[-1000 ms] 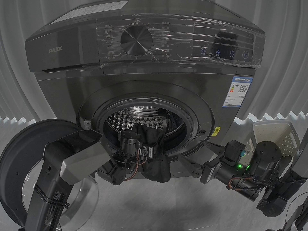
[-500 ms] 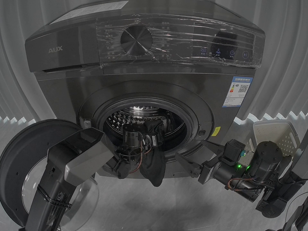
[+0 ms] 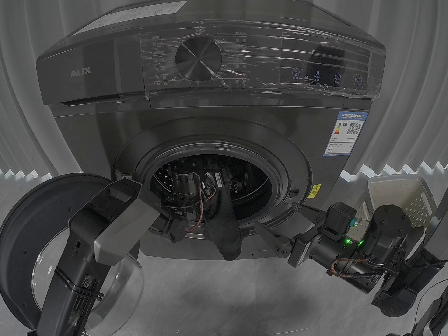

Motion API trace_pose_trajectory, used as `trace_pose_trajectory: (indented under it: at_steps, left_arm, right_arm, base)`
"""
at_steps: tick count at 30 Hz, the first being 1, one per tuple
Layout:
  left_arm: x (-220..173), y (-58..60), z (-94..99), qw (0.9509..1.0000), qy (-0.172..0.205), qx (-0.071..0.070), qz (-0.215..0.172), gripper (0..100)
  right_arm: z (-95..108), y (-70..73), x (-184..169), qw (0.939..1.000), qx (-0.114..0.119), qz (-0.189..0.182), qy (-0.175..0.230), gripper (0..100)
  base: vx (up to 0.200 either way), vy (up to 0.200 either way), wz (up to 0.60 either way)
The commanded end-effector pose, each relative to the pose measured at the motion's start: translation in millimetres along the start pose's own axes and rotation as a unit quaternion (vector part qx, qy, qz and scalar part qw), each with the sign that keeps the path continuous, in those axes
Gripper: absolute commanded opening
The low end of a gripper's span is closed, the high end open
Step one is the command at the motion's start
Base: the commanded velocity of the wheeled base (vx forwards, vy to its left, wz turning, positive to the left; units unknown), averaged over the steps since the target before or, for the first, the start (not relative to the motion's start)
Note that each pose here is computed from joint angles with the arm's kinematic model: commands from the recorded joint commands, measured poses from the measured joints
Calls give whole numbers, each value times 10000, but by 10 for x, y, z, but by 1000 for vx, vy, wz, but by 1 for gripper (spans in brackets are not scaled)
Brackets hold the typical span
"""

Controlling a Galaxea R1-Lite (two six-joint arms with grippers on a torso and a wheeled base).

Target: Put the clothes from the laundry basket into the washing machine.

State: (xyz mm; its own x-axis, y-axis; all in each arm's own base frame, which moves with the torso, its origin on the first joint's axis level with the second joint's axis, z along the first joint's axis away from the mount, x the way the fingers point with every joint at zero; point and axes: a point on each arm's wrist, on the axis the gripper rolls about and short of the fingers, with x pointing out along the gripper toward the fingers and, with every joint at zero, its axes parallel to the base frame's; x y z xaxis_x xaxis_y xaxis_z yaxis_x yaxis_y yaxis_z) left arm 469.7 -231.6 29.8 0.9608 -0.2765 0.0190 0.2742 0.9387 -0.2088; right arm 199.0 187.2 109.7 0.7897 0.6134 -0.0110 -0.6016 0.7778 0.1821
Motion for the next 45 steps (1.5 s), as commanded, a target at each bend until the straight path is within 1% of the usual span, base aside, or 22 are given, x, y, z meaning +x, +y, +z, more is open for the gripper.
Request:
trace_pose_trajectory:
  at_steps: [1, 7, 12, 13, 17, 18, 19, 20, 22, 23, 24, 25, 26, 27, 28, 29, 30, 31, 34, 38, 40, 45]
  left_arm:
    - [69, 41, 25, 9999, -135, -22, 79, 0]
    - [72, 47, -5, 9999, -41, -4, 106, 0]
    - [61, 26, -16, 10000, -21, -9, 87, 0]
    - [61, 17, -14, 10000, -57, -16, 72, 100]
    - [40, -29, 27, 9999, -116, -54, 27, 100]
    - [-11, -21, -2, 10000, 18, -19, 48, 100]
    - [-93, -48, 6, 9998, 180, 12, 44, 100]
    - [-190, -84, 66, 9995, 325, 29, -20, 100]
    - [-190, -84, 66, 9995, 325, 29, -20, 100]
    - [-416, -120, -8, 9949, 994, 124, -124, 100]
    - [-490, -117, -75, 9916, 1264, 162, -198, 100]
    - [-498, -115, -80, 9913, 1290, 164, -208, 100]
    - [-576, -102, -111, 9882, 1494, 225, -269, 100]
    - [-604, -96, -142, 9868, 1577, 239, -266, 100]
    - [-604, -96, -142, 9868, 1577, 239, -266, 100]
    - [-636, -93, -196, 9850, 1684, 258, -266, 100]
    - [-639, -97, -206, 9848, 1692, 268, -273, 100]
    - [-650, -121, -257, 9839, 1743, 274, -299, 100]
    - [-655, -97, -404, 9810, 1896, 311, -274, 100]
    - [-656, -114, -515, 9784, 2006, 335, -360, 100]
    - [-641, -112, -551, 9780, 2025, 334, -379, 100]
    - [-586, -104, -621, 9787, 1994, 321, -369, 100]
  right_arm:
    - [-3, 1, 1, 10000, -2, 2, 7, 100]
    - [-3, 1, 1, 10000, -2, 2, 7, 100]
    - [-3, 1, 1, 10000, -2, 10, 8, 100]
    - [-3, 1, 1, 10000, -2, 2, 7, 100]
    - [-7, 1, -4, 10000, -2, 16, 17, 100]
    - [-7, 1, -4, 10000, -2, 16, 17, 100]
    - [-20, -3, -18, 10000, -6, 9, 54, 100]
    - [-18, 1, -15, 10000, -6, 11, 47, 100]
    - [-18, 1, -15, 10000, -6, 11, 47, 100]
    - [-15, -2, -12, 10000, -5, 12, 39, 100]
    - [-14, -2, -12, 10000, -5, 4, 38, 100]
    - [-15, -2, -12, 10000, -5, 12, 39, 100]
    - [-17, -3, -15, 10000, -5, 3, 45, 100]
    - [-18, 1, -15, 10000, -6, 11, 47, 100]
    - [-18, 1, -15, 10000, -6, 11, 47, 100]
    - [-15, 2, -13, 10000, -5, 12, 39, 100]
    - [-12, -1, -10, 10000, -4, 6, 30, 100]
    - [-15, 2, -13, 10000, -5, 12, 39, 100]
    - [-19, 1, -11, 10000, -6, 11, 47, 100]
    - [-19, -3, -11, 10000, -5, 3, 45, 100]
    - [-17, 2, -8, 10000, -5, 12, 39, 100]
    - [-14, 3, -6, 10000, -4, 13, 32, 100]
  base:
    - [0, 0, 0]
    - [0, 0, 0]
    - [0, 0, 0]
    - [0, 0, 0]
    - [0, 0, 0]
    - [0, 0, 0]
    - [0, 0, 0]
    - [0, 0, 0]
    - [0, 0, 0]
    - [0, 0, 0]
    - [0, 0, 0]
    - [0, 0, 0]
    - [0, 0, 0]
    - [0, 0, 0]
    - [0, 0, 0]
    - [0, 0, 0]
    - [0, 0, 0]
    - [0, 0, 0]
    - [0, 0, 0]
    - [0, 0, 0]
    - [0, 0, 0]
    - [0, 0, 0]
